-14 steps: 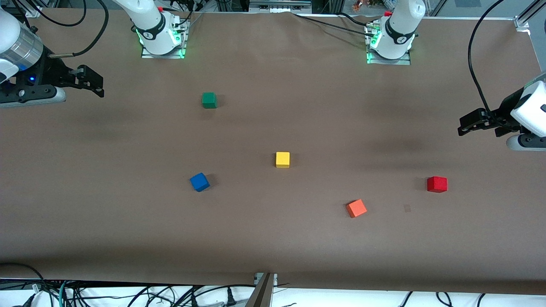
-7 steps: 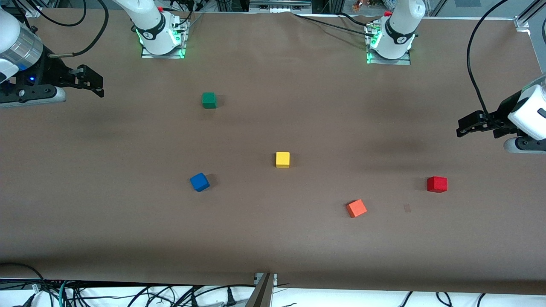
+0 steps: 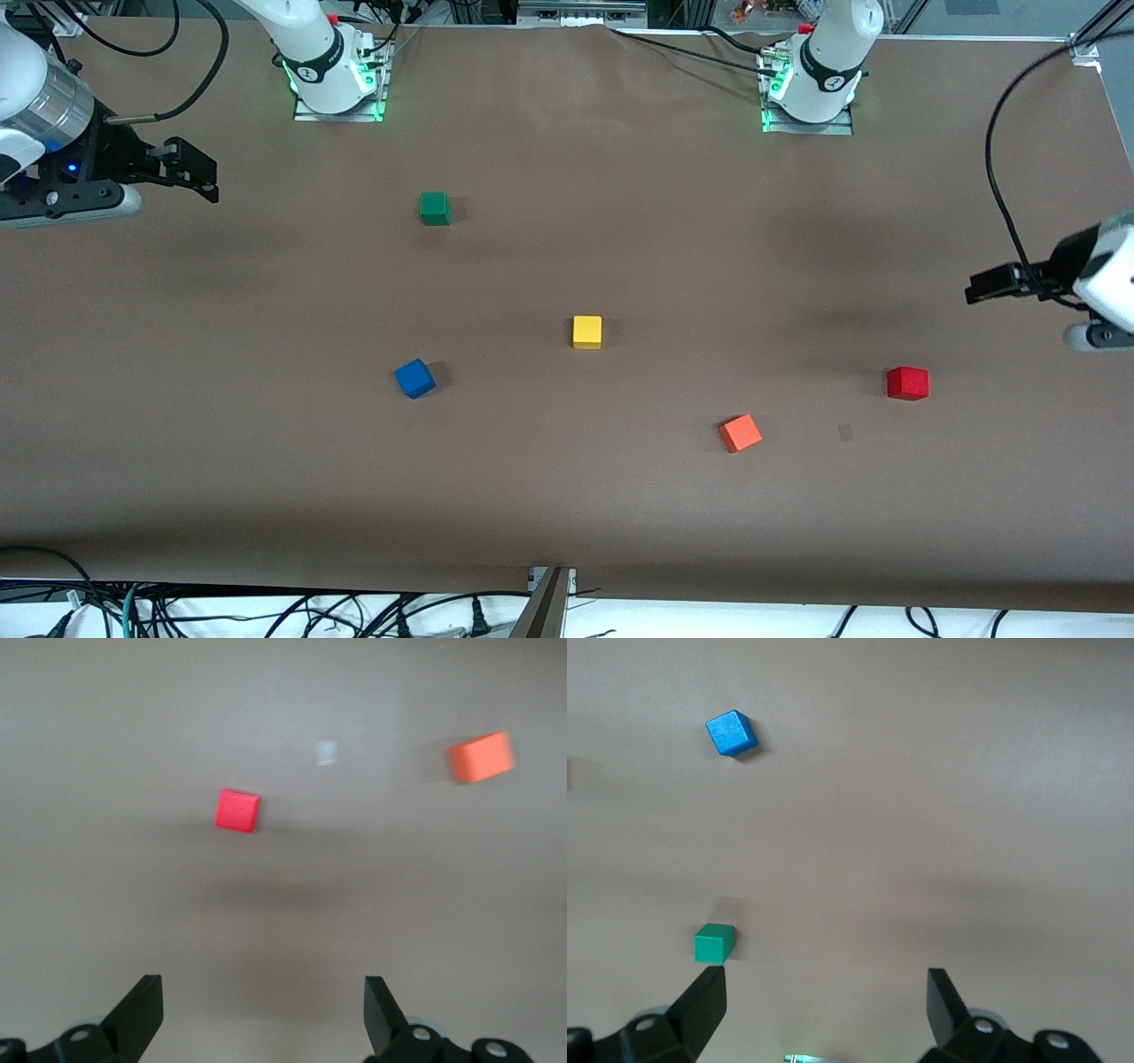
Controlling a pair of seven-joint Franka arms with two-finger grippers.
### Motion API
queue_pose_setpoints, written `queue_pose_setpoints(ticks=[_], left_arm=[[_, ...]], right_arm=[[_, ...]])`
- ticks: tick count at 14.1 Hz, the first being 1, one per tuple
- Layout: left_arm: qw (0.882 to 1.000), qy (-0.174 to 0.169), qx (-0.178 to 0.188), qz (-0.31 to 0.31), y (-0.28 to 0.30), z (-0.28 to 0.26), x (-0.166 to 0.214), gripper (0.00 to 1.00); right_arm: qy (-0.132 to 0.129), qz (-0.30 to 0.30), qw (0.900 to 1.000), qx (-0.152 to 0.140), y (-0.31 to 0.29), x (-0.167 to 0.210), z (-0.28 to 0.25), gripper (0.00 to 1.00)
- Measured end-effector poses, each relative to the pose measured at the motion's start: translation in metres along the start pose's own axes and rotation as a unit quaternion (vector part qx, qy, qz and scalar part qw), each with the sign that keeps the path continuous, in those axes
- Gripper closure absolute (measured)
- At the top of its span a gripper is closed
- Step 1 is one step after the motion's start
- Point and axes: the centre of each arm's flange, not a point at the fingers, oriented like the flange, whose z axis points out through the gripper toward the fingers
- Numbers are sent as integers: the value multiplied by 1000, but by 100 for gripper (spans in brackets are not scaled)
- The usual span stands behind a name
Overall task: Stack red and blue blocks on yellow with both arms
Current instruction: 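Move the left gripper toward the red block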
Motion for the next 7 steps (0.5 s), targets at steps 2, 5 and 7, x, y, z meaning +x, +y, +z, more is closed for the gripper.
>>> queue_pose_setpoints(ticks=[2,5,7], left_arm=[[1000,-8,2,2,-12,42,26,0],[999,-9,5,39,-23,99,57,0],[997,1,5,80,-49,137,75,0]], right_arm=[[-2,-1,1000,0,-1,0,1,0],[-3,-1,1000,0,-1,0,2,0],[-4,-1,1000,0,-1,0,2,0]])
